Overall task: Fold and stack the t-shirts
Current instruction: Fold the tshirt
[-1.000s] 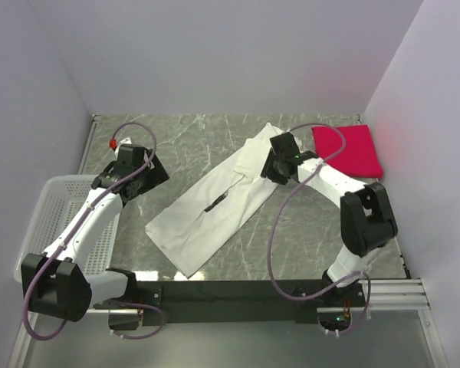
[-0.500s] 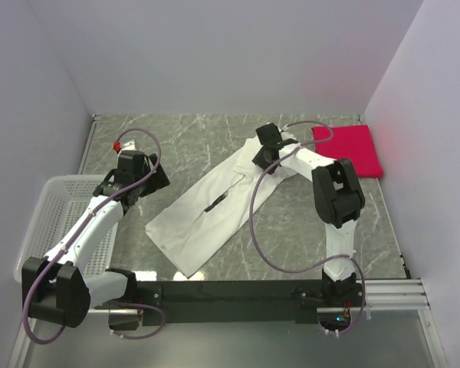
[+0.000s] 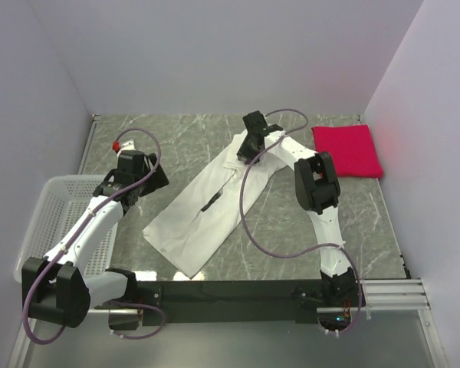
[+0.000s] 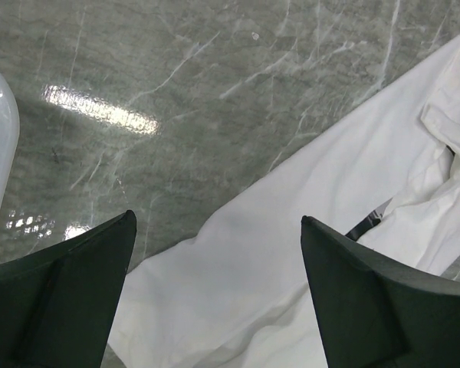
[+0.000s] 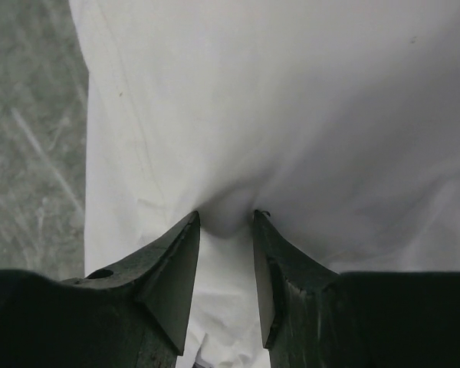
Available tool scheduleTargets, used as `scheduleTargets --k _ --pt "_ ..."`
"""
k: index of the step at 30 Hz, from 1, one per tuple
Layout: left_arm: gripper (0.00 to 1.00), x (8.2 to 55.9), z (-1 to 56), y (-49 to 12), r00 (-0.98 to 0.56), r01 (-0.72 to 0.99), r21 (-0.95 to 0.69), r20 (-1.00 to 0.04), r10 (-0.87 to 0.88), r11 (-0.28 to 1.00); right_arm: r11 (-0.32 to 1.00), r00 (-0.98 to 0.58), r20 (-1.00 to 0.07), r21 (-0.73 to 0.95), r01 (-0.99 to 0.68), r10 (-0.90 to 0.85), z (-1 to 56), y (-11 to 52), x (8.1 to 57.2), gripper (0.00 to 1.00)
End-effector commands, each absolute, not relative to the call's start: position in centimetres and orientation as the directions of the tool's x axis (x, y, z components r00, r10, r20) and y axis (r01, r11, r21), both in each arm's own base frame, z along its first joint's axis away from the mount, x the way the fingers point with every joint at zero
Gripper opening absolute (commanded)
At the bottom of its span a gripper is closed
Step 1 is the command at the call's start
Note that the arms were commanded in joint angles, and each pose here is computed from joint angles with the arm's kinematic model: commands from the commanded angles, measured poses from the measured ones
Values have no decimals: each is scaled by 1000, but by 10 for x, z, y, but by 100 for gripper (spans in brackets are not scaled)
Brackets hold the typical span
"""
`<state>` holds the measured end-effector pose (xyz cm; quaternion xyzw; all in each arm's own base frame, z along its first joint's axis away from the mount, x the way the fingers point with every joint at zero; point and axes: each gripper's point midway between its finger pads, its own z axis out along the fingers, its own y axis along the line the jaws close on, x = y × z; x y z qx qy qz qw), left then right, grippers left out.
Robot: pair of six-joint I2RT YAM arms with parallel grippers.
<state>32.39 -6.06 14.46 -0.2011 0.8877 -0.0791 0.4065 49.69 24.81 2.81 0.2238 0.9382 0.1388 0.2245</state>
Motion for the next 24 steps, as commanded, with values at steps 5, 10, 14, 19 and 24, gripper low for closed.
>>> scheduleTargets --k 5,10,14,19,24 --pt "94 328 154 -55 -546 -286 -302 -729 -414 909 881 -918 -338 472 26 208 34 334 484 41" --pt "94 329 154 -56 -545 -286 -307 -727 -417 908 869 -831 -539 469 -160 139 116 345 488 43" --pt "94 329 154 -54 -541 -295 -305 -728 -422 905 861 -745 -647 462 -211 164 178 333 468 44" --pt "94 329 155 -53 -536 -300 -305 -729 -425 904 857 -800 -554 505 -104 230 159 306 415 43" --pt "92 328 154 -52 -534 -304 -301 -732 -423 904 853 -846 -464 521 -22 261 108 291 384 34"
